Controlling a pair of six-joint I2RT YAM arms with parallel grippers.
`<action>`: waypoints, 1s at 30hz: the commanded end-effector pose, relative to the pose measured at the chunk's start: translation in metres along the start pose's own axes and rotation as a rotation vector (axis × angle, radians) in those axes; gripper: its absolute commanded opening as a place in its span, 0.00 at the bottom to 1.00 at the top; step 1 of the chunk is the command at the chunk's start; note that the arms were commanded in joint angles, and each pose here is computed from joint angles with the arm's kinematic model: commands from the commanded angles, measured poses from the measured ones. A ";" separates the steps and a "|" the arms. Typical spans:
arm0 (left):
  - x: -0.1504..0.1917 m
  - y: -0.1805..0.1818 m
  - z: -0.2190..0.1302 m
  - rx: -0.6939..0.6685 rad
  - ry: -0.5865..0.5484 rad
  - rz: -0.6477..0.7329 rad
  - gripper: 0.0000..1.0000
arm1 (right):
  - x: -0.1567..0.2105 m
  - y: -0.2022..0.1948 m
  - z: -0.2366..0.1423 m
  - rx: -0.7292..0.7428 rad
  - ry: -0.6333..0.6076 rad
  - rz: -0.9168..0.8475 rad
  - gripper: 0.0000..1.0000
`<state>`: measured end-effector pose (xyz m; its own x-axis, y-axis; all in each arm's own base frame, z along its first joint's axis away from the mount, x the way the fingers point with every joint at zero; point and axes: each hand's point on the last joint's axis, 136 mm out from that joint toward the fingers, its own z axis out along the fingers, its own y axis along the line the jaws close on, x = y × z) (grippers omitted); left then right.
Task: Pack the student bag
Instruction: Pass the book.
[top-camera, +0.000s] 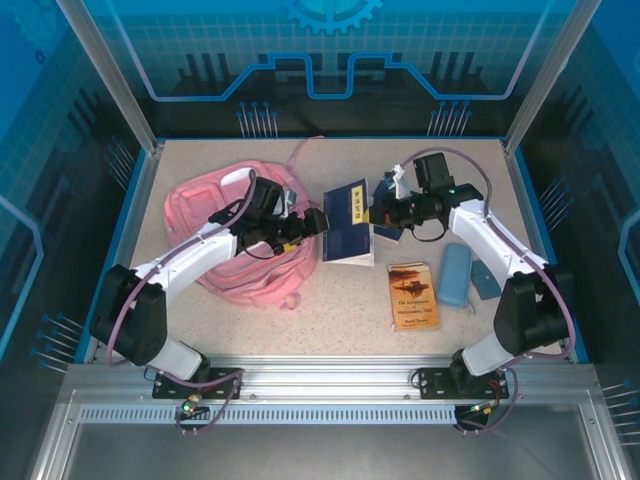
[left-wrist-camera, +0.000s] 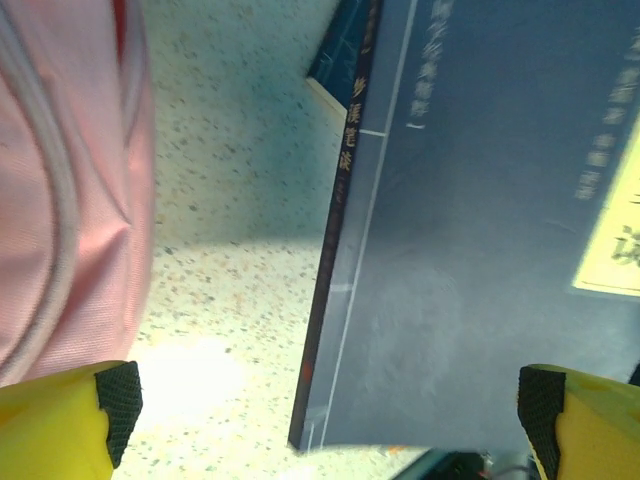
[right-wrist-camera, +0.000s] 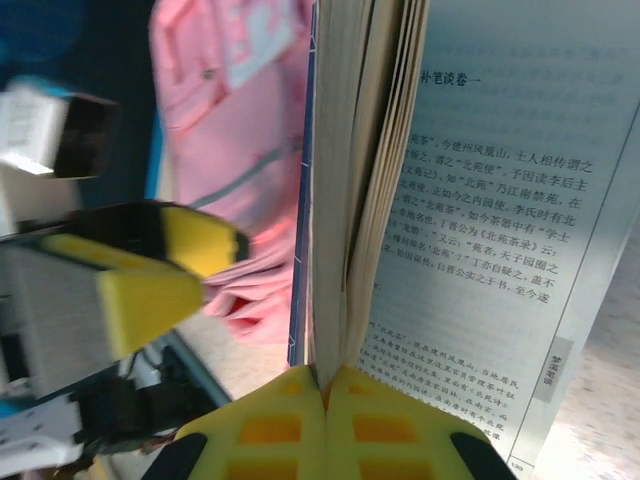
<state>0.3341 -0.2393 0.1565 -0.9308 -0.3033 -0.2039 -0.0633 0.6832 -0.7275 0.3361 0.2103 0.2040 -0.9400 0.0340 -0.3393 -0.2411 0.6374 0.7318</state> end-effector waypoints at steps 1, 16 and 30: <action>-0.002 -0.038 -0.020 0.219 0.011 0.018 0.99 | -0.006 0.051 -0.020 -0.216 -0.014 -0.084 0.00; -0.011 -0.088 -0.053 0.579 0.010 0.067 0.51 | -0.008 0.074 -0.033 -0.388 0.006 -0.074 0.00; -0.078 -0.094 -0.110 0.543 -0.423 -0.159 0.10 | -0.017 0.042 -0.041 -0.340 -0.380 0.393 0.97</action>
<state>0.3592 -0.2276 0.2815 -0.8063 -0.5491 -0.2202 0.0831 0.2634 -0.9611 0.3201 0.1994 0.2359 -0.8980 0.3869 -0.2094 -0.0500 0.3833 0.9223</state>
